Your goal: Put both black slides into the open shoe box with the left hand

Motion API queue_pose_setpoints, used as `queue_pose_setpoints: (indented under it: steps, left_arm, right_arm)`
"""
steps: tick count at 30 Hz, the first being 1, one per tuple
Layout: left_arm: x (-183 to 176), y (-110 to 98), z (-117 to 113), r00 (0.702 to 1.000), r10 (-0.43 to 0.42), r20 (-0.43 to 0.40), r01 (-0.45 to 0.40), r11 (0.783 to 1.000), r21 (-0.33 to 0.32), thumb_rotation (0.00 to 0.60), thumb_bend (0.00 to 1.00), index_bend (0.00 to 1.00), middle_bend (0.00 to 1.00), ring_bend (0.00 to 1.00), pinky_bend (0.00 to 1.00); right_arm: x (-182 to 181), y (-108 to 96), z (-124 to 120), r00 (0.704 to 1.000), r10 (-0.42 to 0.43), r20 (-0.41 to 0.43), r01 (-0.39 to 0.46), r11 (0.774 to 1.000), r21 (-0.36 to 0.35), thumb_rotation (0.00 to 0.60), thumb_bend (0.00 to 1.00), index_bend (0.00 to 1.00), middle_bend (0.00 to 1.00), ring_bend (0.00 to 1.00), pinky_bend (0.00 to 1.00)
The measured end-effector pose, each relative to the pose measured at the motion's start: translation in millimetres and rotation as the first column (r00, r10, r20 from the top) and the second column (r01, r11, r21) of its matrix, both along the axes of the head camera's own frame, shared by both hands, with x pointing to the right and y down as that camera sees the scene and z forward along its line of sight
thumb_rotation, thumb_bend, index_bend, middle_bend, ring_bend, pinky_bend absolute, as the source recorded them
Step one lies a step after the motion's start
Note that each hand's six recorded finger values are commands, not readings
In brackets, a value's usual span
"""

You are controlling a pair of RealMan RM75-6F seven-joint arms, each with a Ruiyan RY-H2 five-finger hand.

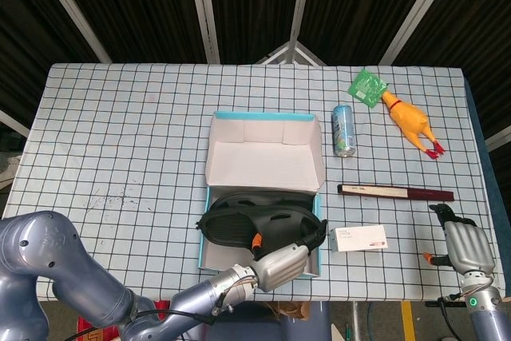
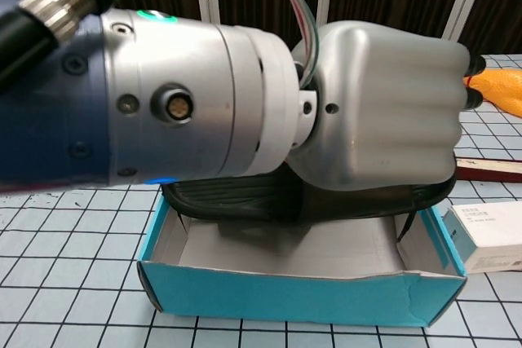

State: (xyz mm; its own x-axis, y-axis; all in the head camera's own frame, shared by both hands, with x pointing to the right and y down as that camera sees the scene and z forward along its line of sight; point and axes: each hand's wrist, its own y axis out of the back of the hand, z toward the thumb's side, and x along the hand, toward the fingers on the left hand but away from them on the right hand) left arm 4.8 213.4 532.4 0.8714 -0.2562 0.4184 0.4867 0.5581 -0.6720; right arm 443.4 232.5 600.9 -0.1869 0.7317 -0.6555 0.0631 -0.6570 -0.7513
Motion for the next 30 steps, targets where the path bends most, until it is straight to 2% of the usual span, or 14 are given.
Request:
queue_pose_setpoints:
  steps: [9, 15, 30]
  left_arm:
    - [4.7, 4.4, 5.1, 1.000, 0.019, -0.014, -0.019, 1.000, -0.017, 0.600, 0.52, 0.52, 0.52, 0.08, 0.09]
    - [4.2, 8.9, 11.9, 1.000, 0.026, -0.016, -0.026, 0.998, -0.050, 0.600, 0.52, 0.52, 0.52, 0.08, 0.09]
    - [2.3, 20.5, 27.2, 1.000, 0.017, 0.019, -0.015, 0.994, -0.108, 0.600, 0.52, 0.52, 0.52, 0.08, 0.09]
  right_arm:
    - [-0.8, 0.5, 0.7, 1.000, -0.002, -0.002, 0.002, 1.000, -0.004, 0.600, 0.18, 0.17, 0.14, 0.31, 0.25]
    - [-0.3, 0.2, 0.8, 1.000, 0.001, -0.002, -0.001, 1.000, -0.004, 0.600, 0.18, 0.17, 0.14, 0.31, 0.25]
    - [-0.7, -0.4, 0.8, 1.000, 0.001, -0.003, -0.001, 1.000, -0.002, 0.600, 0.18, 0.17, 0.14, 0.31, 0.25]
